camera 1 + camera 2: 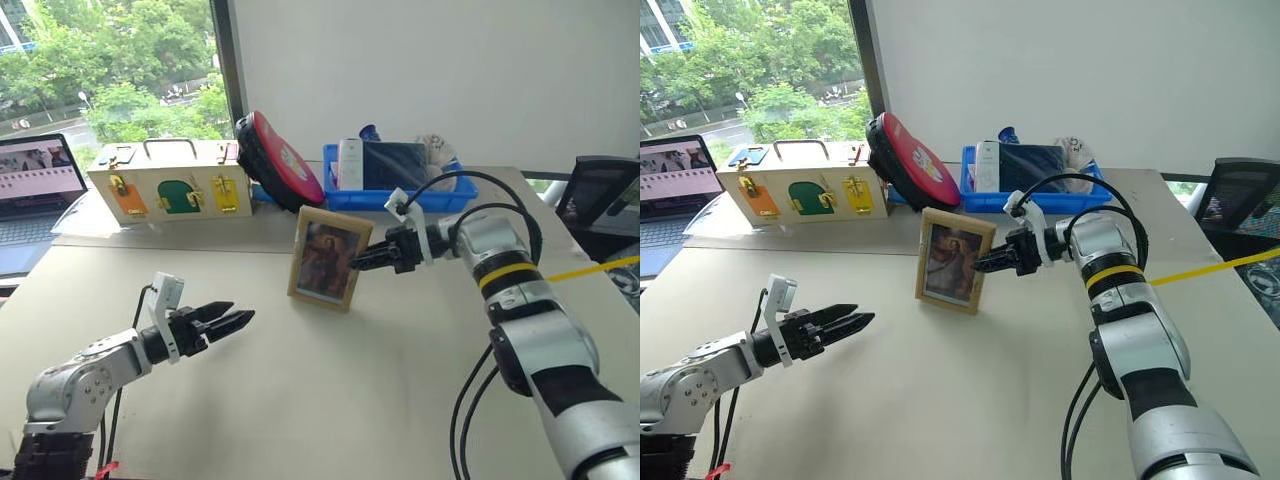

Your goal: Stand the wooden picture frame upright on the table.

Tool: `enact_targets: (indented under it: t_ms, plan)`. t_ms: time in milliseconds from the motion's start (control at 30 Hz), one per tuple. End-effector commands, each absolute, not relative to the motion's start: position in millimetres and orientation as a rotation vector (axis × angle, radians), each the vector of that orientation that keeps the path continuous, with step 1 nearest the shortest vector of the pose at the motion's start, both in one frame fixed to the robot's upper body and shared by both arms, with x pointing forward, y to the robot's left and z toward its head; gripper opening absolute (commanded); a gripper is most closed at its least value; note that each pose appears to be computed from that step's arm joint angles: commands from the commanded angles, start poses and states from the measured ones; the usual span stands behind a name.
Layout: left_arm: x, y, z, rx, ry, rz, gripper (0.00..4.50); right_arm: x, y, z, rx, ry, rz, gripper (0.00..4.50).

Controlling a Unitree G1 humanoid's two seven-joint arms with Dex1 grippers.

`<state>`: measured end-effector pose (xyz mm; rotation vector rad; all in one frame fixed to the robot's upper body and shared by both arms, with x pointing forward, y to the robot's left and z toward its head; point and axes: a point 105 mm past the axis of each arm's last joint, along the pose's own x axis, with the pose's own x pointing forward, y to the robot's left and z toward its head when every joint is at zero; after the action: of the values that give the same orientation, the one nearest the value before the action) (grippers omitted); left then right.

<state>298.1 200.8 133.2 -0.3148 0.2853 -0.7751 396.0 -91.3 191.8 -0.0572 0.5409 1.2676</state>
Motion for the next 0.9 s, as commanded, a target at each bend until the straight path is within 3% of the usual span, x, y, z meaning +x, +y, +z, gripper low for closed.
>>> enact_targets:
  t_ms: [33,467,533,733,767,900]
  plan:
    - [297,202,137,-0.321,0.276,-0.770,4.39,395,-84,172,0.006,0.614,1.257,1.27]
    - [294,208,132,-0.253,0.292,-0.766,4.39,396,-71,170,-0.069,0.563,1.248,1.27]
    - [295,206,131,-0.254,0.294,-0.773,4.39,392,-67,178,-0.053,0.555,1.269,2.27]
    - [297,204,131,-0.223,0.292,-0.801,4.39,388,-72,197,-0.031,0.511,1.257,4.25]
    - [298,205,131,-0.222,0.295,-0.804,4.39,390,-77,197,-0.034,0.507,1.234,4.47]
    - [301,208,130,-0.176,0.282,-0.790,4.39,392,-105,187,-0.015,0.515,1.144,4.47]
